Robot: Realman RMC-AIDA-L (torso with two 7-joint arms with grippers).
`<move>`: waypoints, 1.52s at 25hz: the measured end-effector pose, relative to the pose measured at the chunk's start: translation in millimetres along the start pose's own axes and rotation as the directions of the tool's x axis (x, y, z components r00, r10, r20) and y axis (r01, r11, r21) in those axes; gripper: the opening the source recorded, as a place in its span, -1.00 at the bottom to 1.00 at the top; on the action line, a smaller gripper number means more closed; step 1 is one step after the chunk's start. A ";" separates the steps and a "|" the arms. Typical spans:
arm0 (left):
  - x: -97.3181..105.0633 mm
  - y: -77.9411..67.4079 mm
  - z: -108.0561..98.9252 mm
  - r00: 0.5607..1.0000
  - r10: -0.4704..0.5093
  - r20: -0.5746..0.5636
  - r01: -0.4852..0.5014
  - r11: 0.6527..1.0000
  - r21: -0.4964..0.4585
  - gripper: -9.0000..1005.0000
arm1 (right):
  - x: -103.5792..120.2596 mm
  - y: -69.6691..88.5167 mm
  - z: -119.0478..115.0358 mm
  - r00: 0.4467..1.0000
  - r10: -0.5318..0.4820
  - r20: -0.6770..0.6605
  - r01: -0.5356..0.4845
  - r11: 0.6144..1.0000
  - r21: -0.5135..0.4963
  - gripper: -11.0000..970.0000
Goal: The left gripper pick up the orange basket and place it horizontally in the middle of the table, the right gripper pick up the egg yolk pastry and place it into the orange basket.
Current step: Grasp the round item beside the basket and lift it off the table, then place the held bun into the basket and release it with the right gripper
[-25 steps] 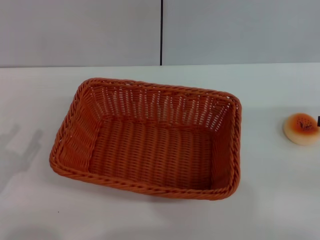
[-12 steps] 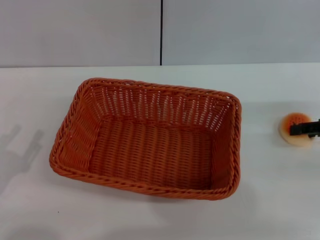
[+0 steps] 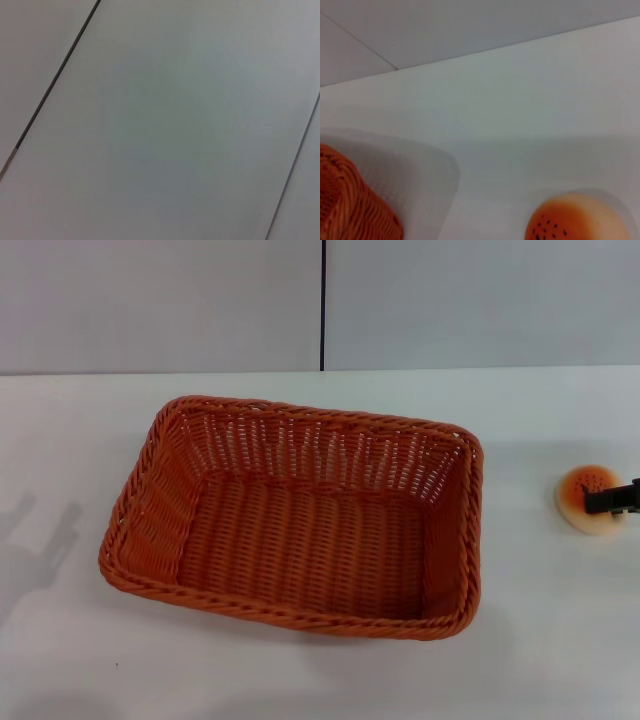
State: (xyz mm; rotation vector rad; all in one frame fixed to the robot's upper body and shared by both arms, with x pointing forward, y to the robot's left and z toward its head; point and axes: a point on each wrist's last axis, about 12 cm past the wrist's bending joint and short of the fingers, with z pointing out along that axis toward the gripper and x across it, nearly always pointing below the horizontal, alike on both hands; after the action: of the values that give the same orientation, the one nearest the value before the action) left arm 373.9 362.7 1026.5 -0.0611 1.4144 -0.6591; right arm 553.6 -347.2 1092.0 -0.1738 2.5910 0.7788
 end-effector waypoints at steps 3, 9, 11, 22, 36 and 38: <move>-0.4 0.4 -0.3 1.000 0.001 0.000 -0.001 1.000 -0.001 0.30 | -0.4 1.5 -2.4 1.000 -0.004 -0.002 0.004 1.000 -0.007 -0.41; -1.2 0.7 -3.5 1.000 0.003 0.004 -0.003 1.000 -0.009 0.30 | -11.6 14.0 -28.0 0.998 -0.042 0.042 0.042 0.999 -0.005 -0.66; -1.7 0.9 -4.2 1.000 0.004 0.007 -0.004 1.000 -0.012 0.30 | -18.0 20.4 -39.5 0.995 -0.062 0.076 0.062 0.998 -0.002 -0.70; -6.3 0.6 -4.2 0.999 -0.009 0.045 0.009 1.000 -0.007 0.30 | -58.0 96.1 -63.6 0.927 -0.260 0.270 0.333 0.902 -0.275 -0.86; -1.5 0.5 1.9 0.999 0.005 0.044 -0.004 1.000 -0.024 0.30 | -58.7 142.0 44.4 0.899 -0.403 0.170 0.431 0.753 -0.497 -0.91; -0.1 -0.2 3.1 0.999 0.008 0.044 -0.007 1.000 -0.024 0.30 | -57.0 142.8 51.4 0.880 -0.424 0.213 0.470 0.722 -0.507 -0.91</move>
State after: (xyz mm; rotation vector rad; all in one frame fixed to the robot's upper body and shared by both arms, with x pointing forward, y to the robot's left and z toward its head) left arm 376.7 361.5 1027.2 -0.0883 1.3791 -0.6309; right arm 589.8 -199.9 1149.1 -0.8883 2.0366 1.2739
